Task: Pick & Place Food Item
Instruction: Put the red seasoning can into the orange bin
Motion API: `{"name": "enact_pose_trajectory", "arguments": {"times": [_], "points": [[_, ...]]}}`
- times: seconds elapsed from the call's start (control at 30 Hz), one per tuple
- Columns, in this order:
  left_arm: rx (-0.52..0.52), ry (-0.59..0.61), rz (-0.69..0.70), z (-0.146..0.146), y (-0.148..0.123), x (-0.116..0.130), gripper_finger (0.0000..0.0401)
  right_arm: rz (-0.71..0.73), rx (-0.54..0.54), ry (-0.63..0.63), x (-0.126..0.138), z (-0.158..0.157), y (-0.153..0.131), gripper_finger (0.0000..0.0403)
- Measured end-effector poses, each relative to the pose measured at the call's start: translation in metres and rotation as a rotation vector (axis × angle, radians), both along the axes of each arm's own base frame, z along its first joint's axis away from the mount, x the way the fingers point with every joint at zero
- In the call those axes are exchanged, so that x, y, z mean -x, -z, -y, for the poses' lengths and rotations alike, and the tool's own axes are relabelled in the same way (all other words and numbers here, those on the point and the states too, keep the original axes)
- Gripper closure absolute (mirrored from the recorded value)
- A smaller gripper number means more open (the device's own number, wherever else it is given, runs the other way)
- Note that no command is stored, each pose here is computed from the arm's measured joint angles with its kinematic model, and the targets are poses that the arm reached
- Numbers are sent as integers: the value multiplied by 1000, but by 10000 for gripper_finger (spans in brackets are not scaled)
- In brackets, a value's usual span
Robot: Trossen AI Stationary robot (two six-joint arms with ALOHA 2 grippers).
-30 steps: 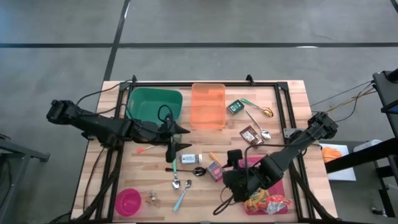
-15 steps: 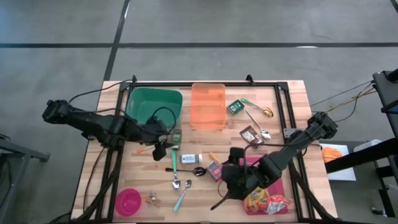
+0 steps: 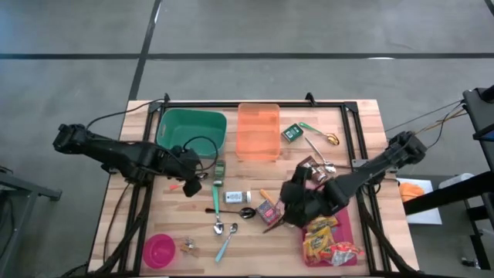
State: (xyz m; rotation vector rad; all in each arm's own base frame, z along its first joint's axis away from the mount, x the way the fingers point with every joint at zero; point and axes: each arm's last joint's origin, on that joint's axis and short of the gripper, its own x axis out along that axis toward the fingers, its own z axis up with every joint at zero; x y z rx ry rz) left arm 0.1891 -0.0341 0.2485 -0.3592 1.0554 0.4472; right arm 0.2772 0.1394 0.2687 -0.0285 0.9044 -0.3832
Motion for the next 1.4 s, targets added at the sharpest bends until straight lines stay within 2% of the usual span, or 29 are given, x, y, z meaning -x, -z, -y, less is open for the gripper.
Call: {"name": "enact_pose_trajectory", "arguments": {"times": [0.23,0.4,0.47,0.63,0.77,0.9,1.07,1.27,1.33,1.4], "points": [[6,-59,-124,-4,21,1,126,124,-68,76,31,40,-10,145],[2,-78,-148,-7,27,-3,126,277,-251,141,42,58,-6,145],[6,-79,-129,-7,27,-5,126,281,-281,198,46,64,-1,145],[11,-79,-107,-7,24,-7,126,280,-259,285,44,87,0,145],[4,-88,-45,-7,21,-12,126,248,-243,325,37,117,-8,145],[10,-89,23,-7,18,-19,126,203,-295,386,32,152,-16,145],[9,-83,29,-7,18,-19,126,54,-325,211,27,180,-24,145],[-17,-49,34,-7,18,-20,126,-102,-212,42,11,192,-30,145],[-22,-45,35,-7,17,-20,126,-134,-210,29,2,193,-29,145],[-22,-44,35,-7,17,-20,126,-140,-264,34,-9,190,-26,145]]}}
